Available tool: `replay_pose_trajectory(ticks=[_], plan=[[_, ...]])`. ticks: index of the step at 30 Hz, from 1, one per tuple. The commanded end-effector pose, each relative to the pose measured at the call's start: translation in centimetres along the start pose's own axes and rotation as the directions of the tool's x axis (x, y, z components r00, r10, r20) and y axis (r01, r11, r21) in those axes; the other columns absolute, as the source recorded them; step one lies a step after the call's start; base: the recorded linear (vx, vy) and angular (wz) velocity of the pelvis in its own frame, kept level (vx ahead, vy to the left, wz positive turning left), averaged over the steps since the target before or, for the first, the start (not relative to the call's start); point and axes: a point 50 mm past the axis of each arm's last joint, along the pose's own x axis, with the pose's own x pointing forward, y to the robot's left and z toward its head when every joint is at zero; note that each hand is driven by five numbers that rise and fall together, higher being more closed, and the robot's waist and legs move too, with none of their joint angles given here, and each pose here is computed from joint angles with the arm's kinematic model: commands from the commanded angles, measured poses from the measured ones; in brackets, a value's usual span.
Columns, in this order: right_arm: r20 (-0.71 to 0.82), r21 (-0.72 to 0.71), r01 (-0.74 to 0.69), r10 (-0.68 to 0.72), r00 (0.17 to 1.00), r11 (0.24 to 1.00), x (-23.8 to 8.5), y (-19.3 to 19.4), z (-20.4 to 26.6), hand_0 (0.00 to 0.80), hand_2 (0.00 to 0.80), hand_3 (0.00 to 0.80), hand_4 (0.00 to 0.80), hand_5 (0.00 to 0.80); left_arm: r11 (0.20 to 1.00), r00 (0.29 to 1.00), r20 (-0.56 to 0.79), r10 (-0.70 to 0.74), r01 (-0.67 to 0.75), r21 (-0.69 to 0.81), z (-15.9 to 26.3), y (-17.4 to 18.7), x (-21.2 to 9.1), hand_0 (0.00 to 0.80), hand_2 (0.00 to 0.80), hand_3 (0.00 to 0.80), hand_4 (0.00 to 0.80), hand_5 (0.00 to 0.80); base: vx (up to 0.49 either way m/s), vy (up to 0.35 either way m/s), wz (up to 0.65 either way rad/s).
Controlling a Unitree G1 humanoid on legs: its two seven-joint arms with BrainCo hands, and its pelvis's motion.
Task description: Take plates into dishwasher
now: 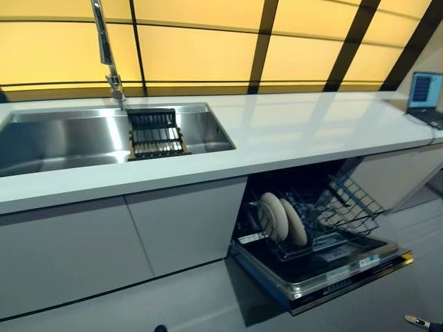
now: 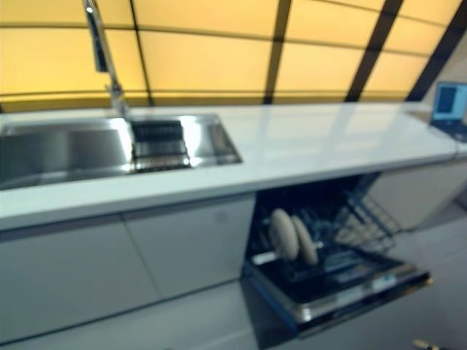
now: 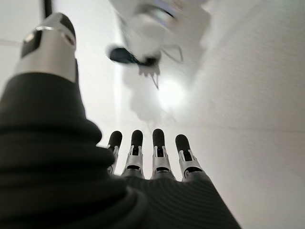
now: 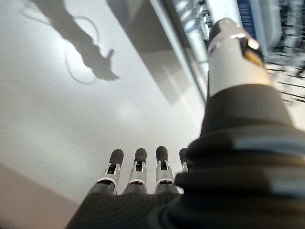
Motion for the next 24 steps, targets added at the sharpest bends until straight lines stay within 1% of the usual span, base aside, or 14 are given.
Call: replay_pose_trajectory(ticks=[1, 3, 6, 9, 10, 13, 15, 18, 22, 24], plan=[[0.059, 0.149, 0.004, -0.013, 0.998, 0.989, 0.4, 1.2, 1.2, 0.000, 0.000, 0.000, 0.000, 0.000, 0.999, 0.990, 0.130, -0.049, 0.047, 0.019, 4.0, -1.8, 0.0, 0.000, 0.000, 0.000, 0.000, 0.000, -0.385, 0.036, 0.84], [0.054, 0.172, 0.003, -0.013, 0.998, 0.985, 0.4, 1.0, 0.8, 0.000, 0.000, 0.000, 0.000, 0.000, 0.998, 0.989, 0.141, -0.054, 0.052, 0.020, 4.4, -2.0, -0.1, 0.000, 0.000, 0.000, 0.000, 0.000, -0.216, 0.063, 0.60], [0.051, 0.296, -0.048, 0.035, 0.998, 0.954, 0.4, 1.1, -0.5, 0.000, 0.000, 0.000, 0.000, 0.000, 0.996, 0.980, 0.181, -0.082, 0.074, 0.048, 5.9, -2.9, -0.2, 0.000, 0.000, 0.000, 0.000, 0.000, -0.223, 0.204, 0.71], [0.074, 0.375, -0.133, 0.113, 0.991, 0.917, 0.7, 3.0, -0.7, 0.000, 0.000, 0.000, 0.000, 0.000, 0.994, 0.969, 0.227, -0.100, 0.090, 0.054, 7.1, -3.7, -0.4, 0.000, 0.000, 0.000, 0.000, 0.000, -0.233, 0.074, 0.89], [0.089, 0.405, -0.168, 0.144, 0.986, 0.899, 0.9, 3.7, -0.5, 0.000, 0.000, 0.000, 0.000, 0.000, 0.994, 0.966, 0.237, -0.103, 0.093, 0.055, 7.4, -3.9, -0.5, 0.000, 0.000, 0.000, 0.000, 0.000, -0.263, 0.026, 0.42], [0.099, 0.428, -0.188, 0.161, 0.982, 0.884, 1.2, 5.3, -0.6, 0.000, 0.000, 0.000, 0.000, 0.000, 0.996, 0.968, 0.236, -0.088, 0.079, 0.049, 7.1, -3.8, -0.4, 0.000, 0.000, 0.000, 0.000, 0.000, -0.238, -0.033, -0.10], [0.095, 0.426, -0.219, 0.197, 0.976, 0.878, 1.6, 7.1, -1.1, 0.000, 0.000, 0.000, 0.000, 0.000, 0.998, 0.976, 0.211, -0.060, 0.055, 0.029, 5.9, -2.8, -0.2, 0.000, 0.000, 0.000, 0.000, 0.000, -0.197, -0.105, -0.37], [0.084, 0.460, -0.243, 0.231, 0.969, 0.854, 1.9, 9.1, -1.8, 0.000, 0.000, 0.000, 0.000, 0.000, 0.999, 0.982, 0.186, -0.037, 0.040, -0.012, 5.1, -1.3, -0.1, 0.000, 0.000, 0.000, 0.000, 0.000, -0.122, -0.218, -0.37], [0.077, 0.526, -0.241, 0.237, 0.968, 0.815, 2.2, 10.9, -2.8, 0.000, 0.000, 0.000, 0.000, 0.000, 0.999, 0.985, 0.172, -0.018, 0.026, -0.044, 5.4, -0.3, -0.1, 0.000, 0.000, 0.000, 0.000, 0.000, -0.086, -0.335, 0.22], [0.075, 0.582, -0.261, 0.269, 0.960, 0.770, 2.2, 11.6, -3.5, 0.000, 0.000, 0.000, 0.000, 0.000, 0.994, 0.988, 0.153, 0.007, 0.010, -0.110, 4.8, -0.3, -0.1, 0.000, 0.000, 0.000, 0.000, 0.000, -0.083, -0.280, 0.27]])
